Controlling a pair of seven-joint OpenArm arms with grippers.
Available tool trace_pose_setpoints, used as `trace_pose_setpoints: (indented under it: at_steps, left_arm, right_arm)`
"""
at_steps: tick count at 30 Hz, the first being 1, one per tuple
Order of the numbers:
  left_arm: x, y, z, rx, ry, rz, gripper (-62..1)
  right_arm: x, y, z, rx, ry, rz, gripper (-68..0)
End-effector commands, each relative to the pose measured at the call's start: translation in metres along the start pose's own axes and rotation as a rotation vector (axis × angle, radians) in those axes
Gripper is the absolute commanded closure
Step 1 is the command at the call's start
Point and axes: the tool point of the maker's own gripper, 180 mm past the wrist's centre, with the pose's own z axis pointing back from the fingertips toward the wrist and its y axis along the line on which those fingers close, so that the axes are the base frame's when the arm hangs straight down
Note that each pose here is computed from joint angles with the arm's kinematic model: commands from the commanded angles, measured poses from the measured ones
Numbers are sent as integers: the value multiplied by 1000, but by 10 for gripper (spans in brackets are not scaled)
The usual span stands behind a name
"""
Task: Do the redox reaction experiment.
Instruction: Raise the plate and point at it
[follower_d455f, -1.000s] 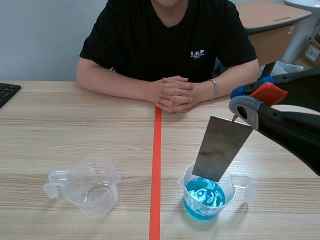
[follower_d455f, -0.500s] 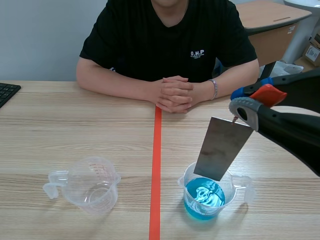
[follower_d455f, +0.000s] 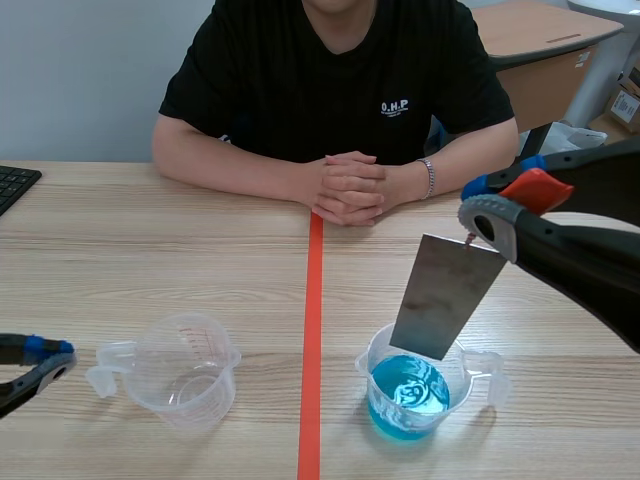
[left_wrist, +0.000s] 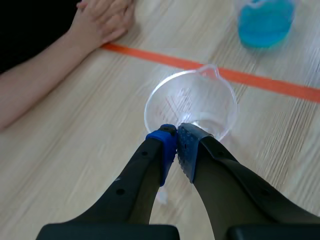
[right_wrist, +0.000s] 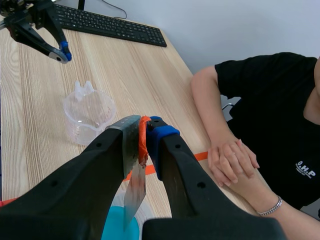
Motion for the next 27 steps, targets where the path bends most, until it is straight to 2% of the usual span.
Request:
trace_pose_setpoints:
  at_steps: [1,6,13,18,23,27]
  left_arm:
    - [14,-3,-7,-5,-61,14,-49]
    - [31,-11,-29,-54,-136,21,-49]
    - [57,-21,-74,-79,-210,39,-49]
    - [75,-33,-102,-99,-238,58,-49]
    - [92,-35,-124,-97,-265,66,-49]
    - [94,-39,-139,-105,-264,85,-49]
  right_arm:
    - [6,1,0,12,-24,-2,-17]
    - [6,1,0,12,-24,-2,-17]
    - [6,0,0,10,-23,-1,-17]
    - [8,-3,1,-1,-28,-4,-17]
    - [8,-5,2,-6,-27,0,-17]
    - [8,-5,2,-6,-27,0,-17]
